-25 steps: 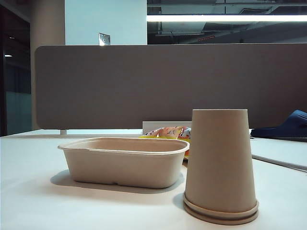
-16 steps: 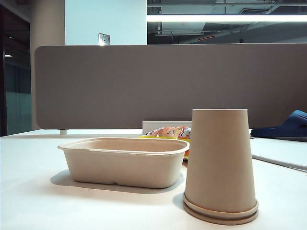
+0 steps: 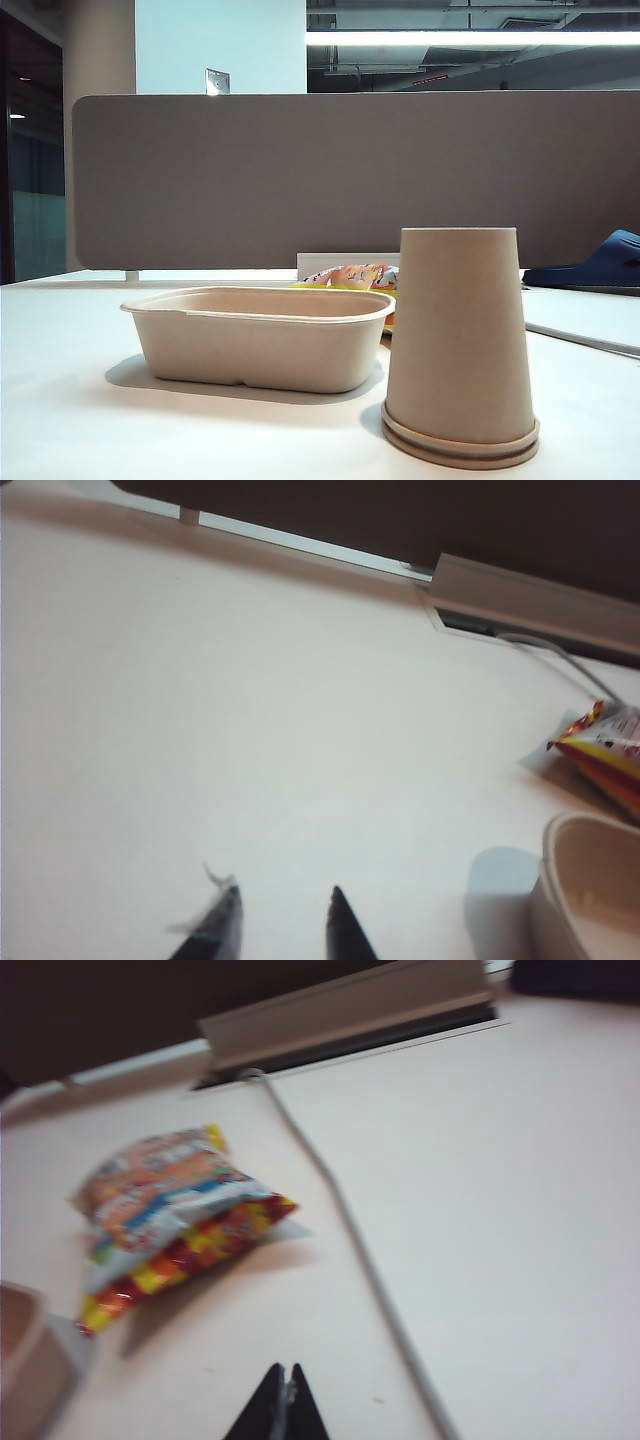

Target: Pick up a bag of chips and put them in the box.

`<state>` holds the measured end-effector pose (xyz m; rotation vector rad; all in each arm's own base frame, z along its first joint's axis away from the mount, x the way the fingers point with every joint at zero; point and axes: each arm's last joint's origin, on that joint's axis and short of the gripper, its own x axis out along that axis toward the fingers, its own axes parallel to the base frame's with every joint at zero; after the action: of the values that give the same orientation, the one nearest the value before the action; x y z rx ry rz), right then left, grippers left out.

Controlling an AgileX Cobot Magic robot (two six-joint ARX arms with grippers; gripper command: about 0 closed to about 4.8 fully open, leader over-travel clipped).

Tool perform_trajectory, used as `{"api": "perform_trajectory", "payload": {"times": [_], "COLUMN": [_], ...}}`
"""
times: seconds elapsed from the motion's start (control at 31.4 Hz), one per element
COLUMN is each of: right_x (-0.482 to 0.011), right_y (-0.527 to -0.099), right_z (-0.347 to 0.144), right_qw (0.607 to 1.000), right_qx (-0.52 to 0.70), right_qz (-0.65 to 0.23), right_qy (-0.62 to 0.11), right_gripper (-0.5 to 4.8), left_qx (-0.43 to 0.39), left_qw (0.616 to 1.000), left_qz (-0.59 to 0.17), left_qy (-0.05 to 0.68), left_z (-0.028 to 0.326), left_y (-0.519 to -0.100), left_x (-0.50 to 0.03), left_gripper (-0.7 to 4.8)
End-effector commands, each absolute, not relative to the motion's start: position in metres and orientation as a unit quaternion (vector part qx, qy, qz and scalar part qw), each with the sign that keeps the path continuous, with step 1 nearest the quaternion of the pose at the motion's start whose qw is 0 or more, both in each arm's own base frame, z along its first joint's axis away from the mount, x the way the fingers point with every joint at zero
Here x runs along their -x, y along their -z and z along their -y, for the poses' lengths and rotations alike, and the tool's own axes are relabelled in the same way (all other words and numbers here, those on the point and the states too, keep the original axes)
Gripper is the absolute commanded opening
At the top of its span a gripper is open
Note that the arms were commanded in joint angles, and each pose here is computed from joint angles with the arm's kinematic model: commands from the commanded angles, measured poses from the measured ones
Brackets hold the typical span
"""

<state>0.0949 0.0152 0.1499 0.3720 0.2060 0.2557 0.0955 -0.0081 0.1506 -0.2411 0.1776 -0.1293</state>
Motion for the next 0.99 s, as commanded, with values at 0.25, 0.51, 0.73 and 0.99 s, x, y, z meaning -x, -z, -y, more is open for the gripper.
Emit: {"api": "perform_trajectory", "payload": {"times": [0.25,0.51,0.73,0.99], "right_x": [-0.094,-0.090,-0.082,-0.076], "right_y": [-0.169,-0.183,-0.207,-0.242], "right_z": [-0.020,-0.020,-0.018,-0.018], "right_qw": [0.932,0.923,0.926,0.924], "right_qx": [-0.286,-0.305,-0.305,-0.309], "right_qz": [-0.043,-0.054,-0.039,-0.034], "right_qy": [-0.217,-0.228,-0.218,-0.222], "right_gripper": [0.00,0.23,0.23,0.22], "left_qx": [0.216,0.212,0.203,0.171], "left_qw": [0.968,0.963,0.958,0.947], "left_qz": [-0.081,-0.048,-0.019,-0.046], "left_qy": [0.100,0.159,0.201,0.266], "left_z": [0.010,0.013,0.014,0.018], "left_y": [-0.155,-0.184,-0.229,-0.277], "left_x": [-0.096,-0.089,-0.074,-0.071], "left_gripper": [1.12,1.76,1.86,1.86]}}
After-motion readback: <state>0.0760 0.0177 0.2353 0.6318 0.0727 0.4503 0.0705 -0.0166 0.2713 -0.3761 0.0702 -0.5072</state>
